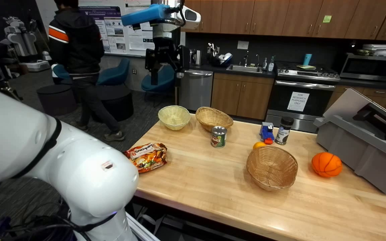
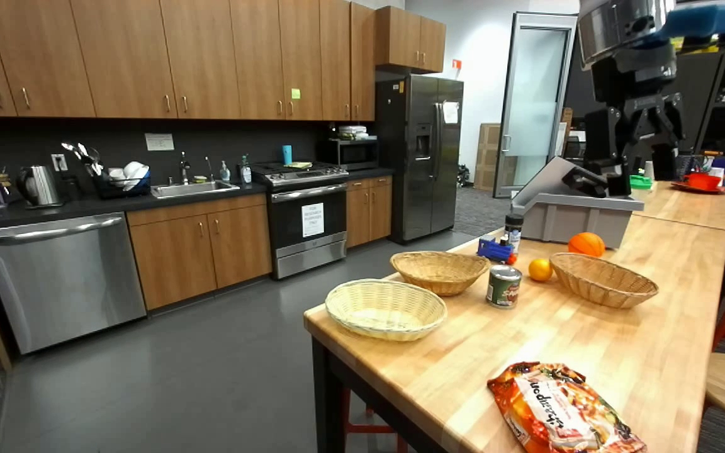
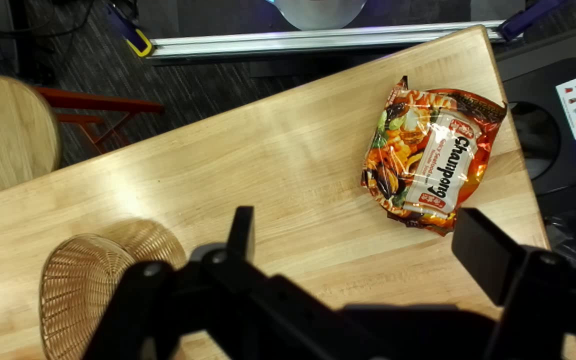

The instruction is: Put the green can in the dark brown basket at the top

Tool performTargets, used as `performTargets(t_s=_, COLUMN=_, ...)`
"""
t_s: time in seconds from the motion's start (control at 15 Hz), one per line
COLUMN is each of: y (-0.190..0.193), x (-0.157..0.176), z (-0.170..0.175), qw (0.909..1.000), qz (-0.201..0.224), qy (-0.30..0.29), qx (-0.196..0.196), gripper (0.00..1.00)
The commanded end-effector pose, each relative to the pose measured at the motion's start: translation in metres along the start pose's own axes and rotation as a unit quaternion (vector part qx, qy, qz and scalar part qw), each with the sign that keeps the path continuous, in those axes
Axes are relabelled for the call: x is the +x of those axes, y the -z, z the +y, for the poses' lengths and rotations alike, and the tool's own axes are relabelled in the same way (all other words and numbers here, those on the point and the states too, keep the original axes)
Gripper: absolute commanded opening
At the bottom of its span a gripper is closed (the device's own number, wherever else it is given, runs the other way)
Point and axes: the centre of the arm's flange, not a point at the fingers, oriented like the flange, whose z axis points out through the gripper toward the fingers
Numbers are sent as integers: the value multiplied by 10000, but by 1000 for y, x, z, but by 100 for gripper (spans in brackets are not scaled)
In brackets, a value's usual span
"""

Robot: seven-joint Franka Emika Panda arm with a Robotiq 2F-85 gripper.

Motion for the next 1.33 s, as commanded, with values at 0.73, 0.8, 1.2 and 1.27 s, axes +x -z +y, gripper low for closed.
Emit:
performTargets(t_s=0.73, y=42, x=81, z=-107, qw=9923, qz=614, qy=1013, qx=-368, gripper=100)
performTargets(t_s=0.8, y=39, x=88, z=-110, qw=9920, qz=558, qy=1070, qx=-370, gripper=100)
performTargets(t_s=1.2, y=11, x=133, z=-110, qw=9913, qz=210, qy=1277, qx=-252, gripper=100)
performTargets(t_s=1.27, y=5, x=136, z=-109, qw=9909, qz=152, qy=1315, qx=-255, gripper=100)
